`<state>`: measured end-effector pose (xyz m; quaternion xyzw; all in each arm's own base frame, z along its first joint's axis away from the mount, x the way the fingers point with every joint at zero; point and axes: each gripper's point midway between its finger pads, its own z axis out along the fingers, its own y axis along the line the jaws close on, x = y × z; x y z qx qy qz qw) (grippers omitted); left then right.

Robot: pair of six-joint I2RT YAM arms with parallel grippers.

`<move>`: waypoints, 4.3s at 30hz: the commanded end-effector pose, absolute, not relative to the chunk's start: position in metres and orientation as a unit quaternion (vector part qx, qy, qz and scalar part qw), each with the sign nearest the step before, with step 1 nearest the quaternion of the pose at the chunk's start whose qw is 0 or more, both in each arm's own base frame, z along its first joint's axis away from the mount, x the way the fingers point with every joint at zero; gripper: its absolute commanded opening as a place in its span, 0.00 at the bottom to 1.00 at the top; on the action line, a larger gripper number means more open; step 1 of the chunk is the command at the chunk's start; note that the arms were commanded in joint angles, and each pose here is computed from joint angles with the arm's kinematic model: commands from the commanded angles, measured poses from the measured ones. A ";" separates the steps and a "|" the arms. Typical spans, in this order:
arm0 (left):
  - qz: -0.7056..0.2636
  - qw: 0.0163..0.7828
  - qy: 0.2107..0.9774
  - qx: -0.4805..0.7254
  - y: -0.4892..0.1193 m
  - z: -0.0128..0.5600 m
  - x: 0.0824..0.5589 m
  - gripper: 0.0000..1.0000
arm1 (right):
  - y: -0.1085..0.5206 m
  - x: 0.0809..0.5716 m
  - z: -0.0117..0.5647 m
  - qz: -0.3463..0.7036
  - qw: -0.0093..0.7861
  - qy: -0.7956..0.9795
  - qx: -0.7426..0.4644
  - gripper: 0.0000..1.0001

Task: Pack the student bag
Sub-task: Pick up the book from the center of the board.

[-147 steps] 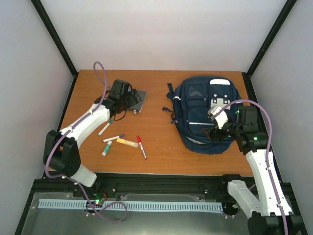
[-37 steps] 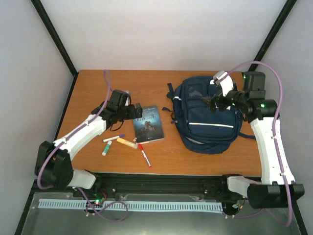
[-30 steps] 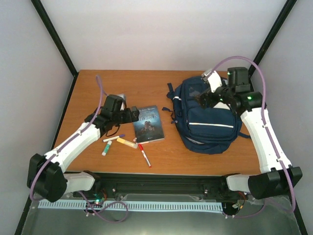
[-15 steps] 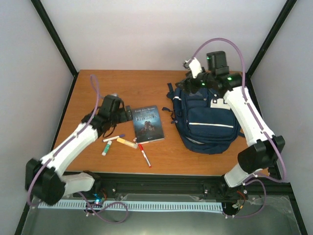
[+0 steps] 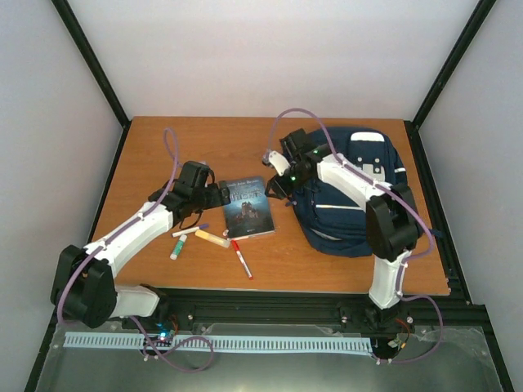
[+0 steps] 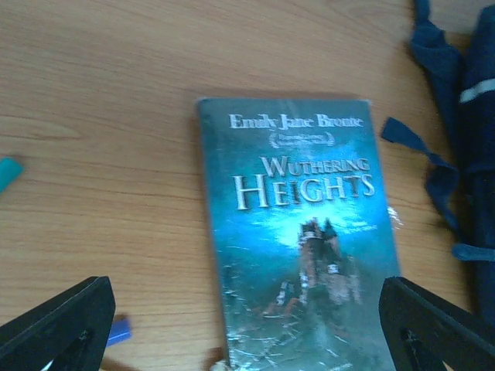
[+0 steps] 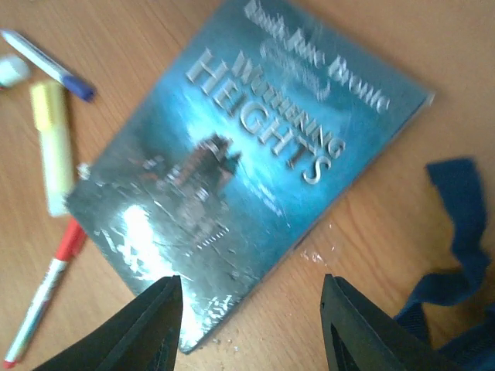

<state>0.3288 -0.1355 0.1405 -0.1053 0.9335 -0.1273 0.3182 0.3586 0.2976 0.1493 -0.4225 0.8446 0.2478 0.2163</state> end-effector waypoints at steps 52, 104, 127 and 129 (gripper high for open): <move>-0.299 0.171 0.925 -0.162 -0.173 0.027 0.352 0.87 | 0.300 0.366 0.014 0.294 0.067 0.896 -0.325 0.33; -0.511 0.120 0.844 -0.110 -0.230 0.114 0.334 0.45 | 0.285 0.349 -0.020 0.235 0.028 0.910 -0.341 0.34; -0.505 0.125 0.844 -0.129 -0.226 0.126 0.335 0.20 | 0.288 0.350 -0.012 0.245 0.040 0.907 -0.340 0.37; -0.505 0.129 0.844 -0.128 -0.226 0.129 0.335 0.13 | 0.289 0.350 -0.010 0.246 0.042 0.906 -0.341 0.37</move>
